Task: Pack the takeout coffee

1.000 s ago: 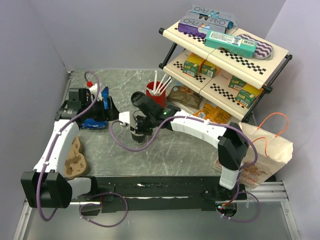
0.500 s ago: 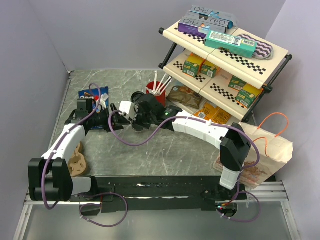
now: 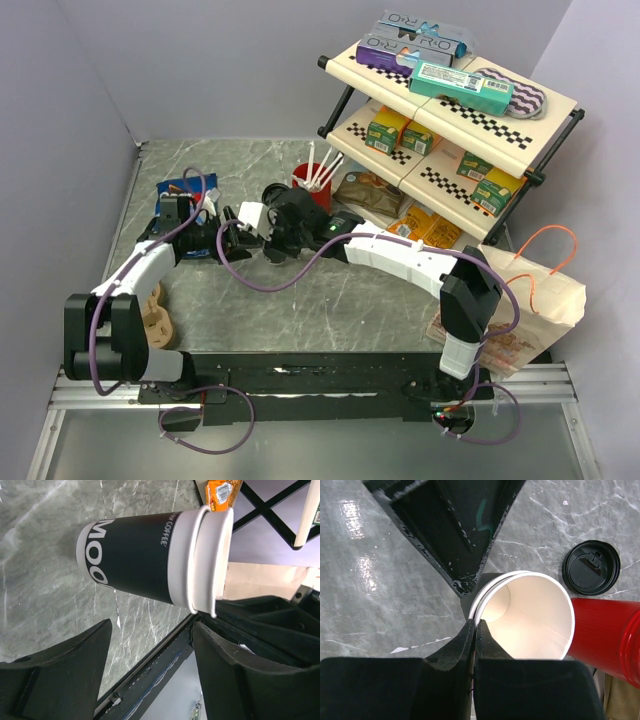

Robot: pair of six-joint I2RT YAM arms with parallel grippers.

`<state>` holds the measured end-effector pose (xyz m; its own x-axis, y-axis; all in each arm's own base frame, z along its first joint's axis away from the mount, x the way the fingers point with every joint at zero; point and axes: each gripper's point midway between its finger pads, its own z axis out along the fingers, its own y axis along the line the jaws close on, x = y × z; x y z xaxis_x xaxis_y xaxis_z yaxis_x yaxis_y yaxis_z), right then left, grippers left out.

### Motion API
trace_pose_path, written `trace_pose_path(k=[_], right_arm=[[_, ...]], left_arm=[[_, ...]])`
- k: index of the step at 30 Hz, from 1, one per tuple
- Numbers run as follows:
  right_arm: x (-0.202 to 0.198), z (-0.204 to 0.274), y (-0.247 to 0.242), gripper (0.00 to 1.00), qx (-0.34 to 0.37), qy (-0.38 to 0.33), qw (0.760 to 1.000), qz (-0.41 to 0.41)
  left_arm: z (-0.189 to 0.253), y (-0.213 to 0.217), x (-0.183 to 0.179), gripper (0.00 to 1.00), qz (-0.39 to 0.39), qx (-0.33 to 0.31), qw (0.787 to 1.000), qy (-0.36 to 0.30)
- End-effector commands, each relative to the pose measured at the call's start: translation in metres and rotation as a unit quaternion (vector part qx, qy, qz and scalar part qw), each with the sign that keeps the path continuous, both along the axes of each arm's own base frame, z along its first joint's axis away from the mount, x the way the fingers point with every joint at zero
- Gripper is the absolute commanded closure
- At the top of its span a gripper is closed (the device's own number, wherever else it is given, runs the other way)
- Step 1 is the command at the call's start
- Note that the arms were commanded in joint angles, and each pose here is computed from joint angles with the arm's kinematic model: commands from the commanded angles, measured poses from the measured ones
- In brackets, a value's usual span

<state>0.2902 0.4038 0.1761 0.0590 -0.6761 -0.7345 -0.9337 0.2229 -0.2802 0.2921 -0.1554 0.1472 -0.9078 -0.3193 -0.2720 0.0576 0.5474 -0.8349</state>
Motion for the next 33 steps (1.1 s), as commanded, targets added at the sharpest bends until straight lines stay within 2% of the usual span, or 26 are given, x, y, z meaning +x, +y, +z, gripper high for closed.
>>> trace_pose_path(k=[1,12,21,29,33], right_arm=[[-0.001,0.042,0.014,1.0,0.049,-0.022,0.999,0.005],[-0.011,0.037,0.021,1.0,0.05,-0.012,0.998,0.022],[0.008,0.058,0.025,1.0,0.096,-0.074,0.993,-0.01],[0.018,0.069,0.028,1.0,0.104,-0.093,0.99,-0.026],[0.018,0.066,0.029,1.0,0.096,-0.093,0.991,-0.016]], left_arm=[[0.019,-0.002,0.015,0.29,-0.004,-0.017,0.999,-0.028],[0.005,-0.001,0.024,0.29,0.006,-0.011,1.0,-0.005],[-0.03,0.014,0.034,0.3,0.035,0.054,0.997,0.043],[-0.048,0.019,0.032,0.3,0.034,0.08,0.994,0.059],[-0.042,0.017,0.031,0.3,0.031,0.069,0.996,0.056]])
